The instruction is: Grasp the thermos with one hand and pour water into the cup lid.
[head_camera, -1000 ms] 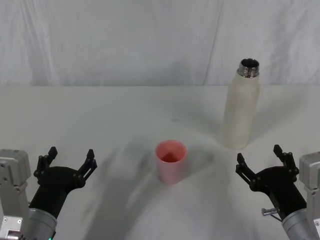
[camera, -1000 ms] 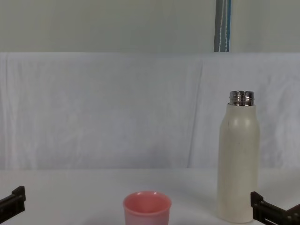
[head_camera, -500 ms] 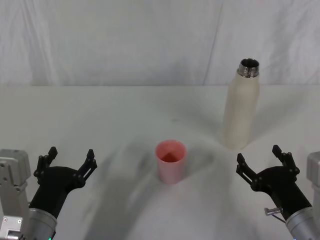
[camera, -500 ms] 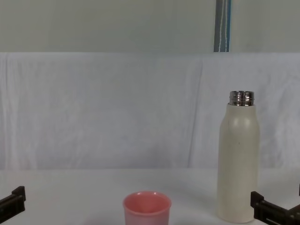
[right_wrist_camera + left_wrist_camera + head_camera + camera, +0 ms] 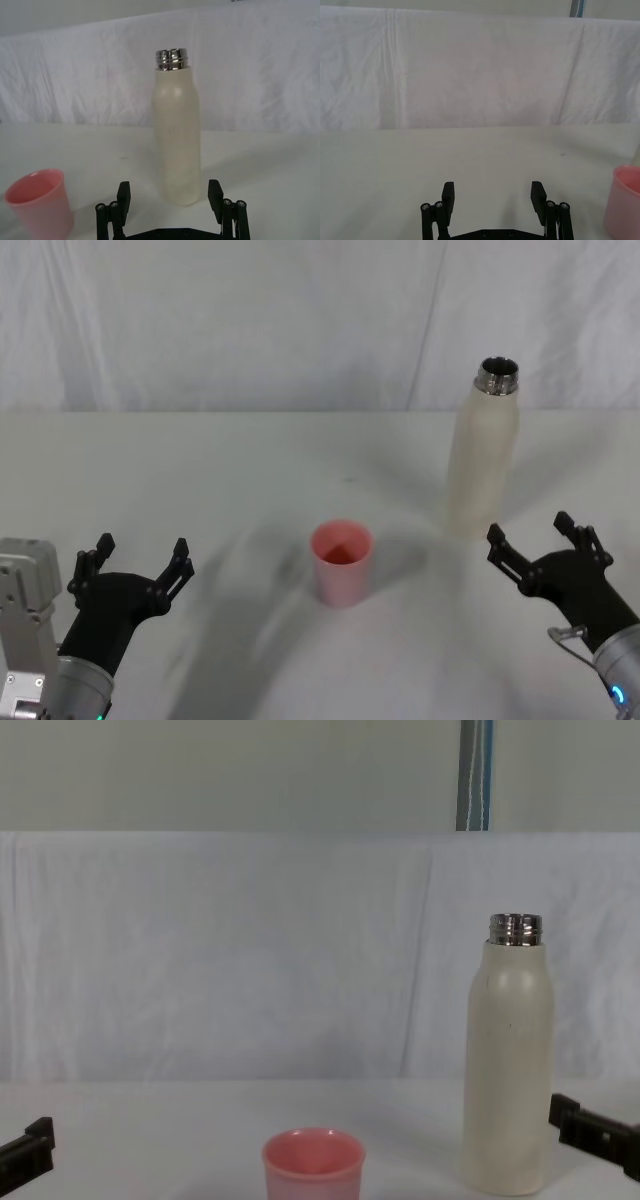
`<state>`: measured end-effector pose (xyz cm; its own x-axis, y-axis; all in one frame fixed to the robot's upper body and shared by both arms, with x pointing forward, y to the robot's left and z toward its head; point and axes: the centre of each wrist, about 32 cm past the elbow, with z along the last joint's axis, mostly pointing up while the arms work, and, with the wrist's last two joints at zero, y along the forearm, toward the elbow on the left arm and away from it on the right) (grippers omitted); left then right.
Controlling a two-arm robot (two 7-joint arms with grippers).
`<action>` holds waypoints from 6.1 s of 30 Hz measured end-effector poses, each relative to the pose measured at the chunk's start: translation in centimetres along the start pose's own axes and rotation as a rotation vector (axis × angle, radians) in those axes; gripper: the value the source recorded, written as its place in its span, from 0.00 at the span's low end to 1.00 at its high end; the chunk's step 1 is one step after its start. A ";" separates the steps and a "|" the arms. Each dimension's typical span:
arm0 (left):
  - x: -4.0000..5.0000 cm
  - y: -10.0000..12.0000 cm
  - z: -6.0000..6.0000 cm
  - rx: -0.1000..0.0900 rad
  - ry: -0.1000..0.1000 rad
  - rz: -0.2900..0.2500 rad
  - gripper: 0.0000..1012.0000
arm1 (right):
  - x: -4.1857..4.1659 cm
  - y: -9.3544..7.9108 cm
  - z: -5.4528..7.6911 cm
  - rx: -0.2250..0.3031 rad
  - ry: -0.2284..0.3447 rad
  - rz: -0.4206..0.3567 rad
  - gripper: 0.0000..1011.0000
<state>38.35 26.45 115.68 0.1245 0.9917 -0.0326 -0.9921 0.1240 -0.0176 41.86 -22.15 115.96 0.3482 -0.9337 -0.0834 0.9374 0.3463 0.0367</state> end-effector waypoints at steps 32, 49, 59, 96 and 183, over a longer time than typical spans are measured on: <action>0.00 0.0 0.0 0.000 0.000 0.000 0.99 | 3.75 5.5 1.4 -0.056 -0.021 0.060 0.99; 0.00 0.0 0.0 0.000 0.000 0.000 0.99 | 3.33 6.8 0.7 -0.084 -0.043 0.075 0.99; 0.00 0.0 0.0 0.000 0.000 0.000 0.99 | 3.15 6.8 0.1 -0.114 -0.058 0.077 0.99; 0.00 0.0 0.0 0.000 0.000 0.000 0.99 | 3.87 11.5 1.2 -0.083 -0.053 0.080 0.99; 0.00 0.0 0.0 0.000 0.000 0.000 0.99 | 4.21 12.9 2.3 -0.028 -0.056 0.072 0.95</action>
<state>38.35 26.45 115.68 0.1245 0.9917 -0.0326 -0.9921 0.1240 -0.0176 55.40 -21.82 118.39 0.4147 -0.9096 -0.0258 0.9099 0.4146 0.0126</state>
